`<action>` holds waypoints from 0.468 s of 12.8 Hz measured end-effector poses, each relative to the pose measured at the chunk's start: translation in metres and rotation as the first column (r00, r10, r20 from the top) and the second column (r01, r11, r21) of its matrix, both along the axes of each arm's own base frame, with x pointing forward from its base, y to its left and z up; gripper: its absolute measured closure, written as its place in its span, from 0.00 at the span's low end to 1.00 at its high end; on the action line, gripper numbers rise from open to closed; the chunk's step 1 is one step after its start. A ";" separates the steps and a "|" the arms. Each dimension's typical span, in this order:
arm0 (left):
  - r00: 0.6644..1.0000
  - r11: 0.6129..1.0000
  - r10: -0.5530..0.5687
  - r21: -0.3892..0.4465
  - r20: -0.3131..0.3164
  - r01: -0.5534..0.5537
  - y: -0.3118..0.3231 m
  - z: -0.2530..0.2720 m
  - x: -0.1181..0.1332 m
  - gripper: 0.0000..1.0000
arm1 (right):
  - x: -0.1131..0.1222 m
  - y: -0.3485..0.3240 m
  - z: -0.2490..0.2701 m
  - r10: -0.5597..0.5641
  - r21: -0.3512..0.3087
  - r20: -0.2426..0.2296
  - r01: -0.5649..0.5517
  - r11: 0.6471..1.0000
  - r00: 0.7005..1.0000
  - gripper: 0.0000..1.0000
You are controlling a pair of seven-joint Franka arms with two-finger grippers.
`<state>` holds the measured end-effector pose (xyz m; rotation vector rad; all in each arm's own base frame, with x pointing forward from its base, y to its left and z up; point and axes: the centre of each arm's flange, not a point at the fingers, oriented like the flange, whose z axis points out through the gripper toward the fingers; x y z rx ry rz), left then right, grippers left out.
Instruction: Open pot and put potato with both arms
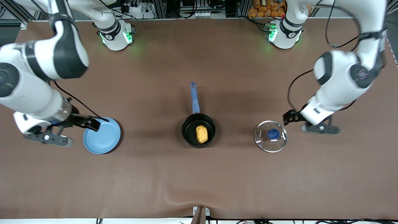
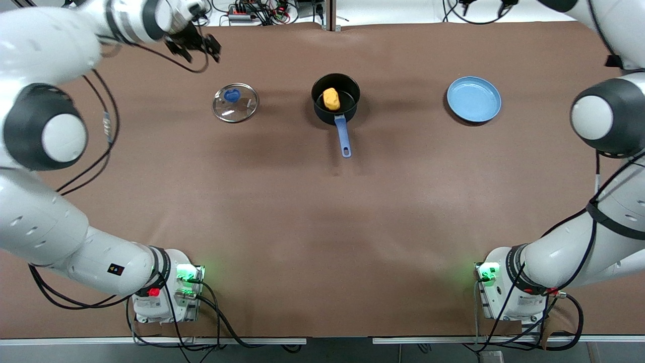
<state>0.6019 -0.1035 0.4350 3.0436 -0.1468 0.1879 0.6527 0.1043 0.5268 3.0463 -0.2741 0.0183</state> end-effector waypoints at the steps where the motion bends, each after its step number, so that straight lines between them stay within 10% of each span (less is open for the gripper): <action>1: 1.000 1.000 -0.008 0.011 0.001 0.008 0.005 0.031 -0.002 0.00 | -0.009 -0.011 0.006 0.014 0.000 -0.001 -0.014 1.000 1.000 0.00; 6: 0.999 0.999 -0.024 0.033 0.024 0.023 0.018 0.147 -0.015 0.00 | -0.055 -0.069 0.037 0.025 0.043 0.013 -0.026 0.999 1.000 0.00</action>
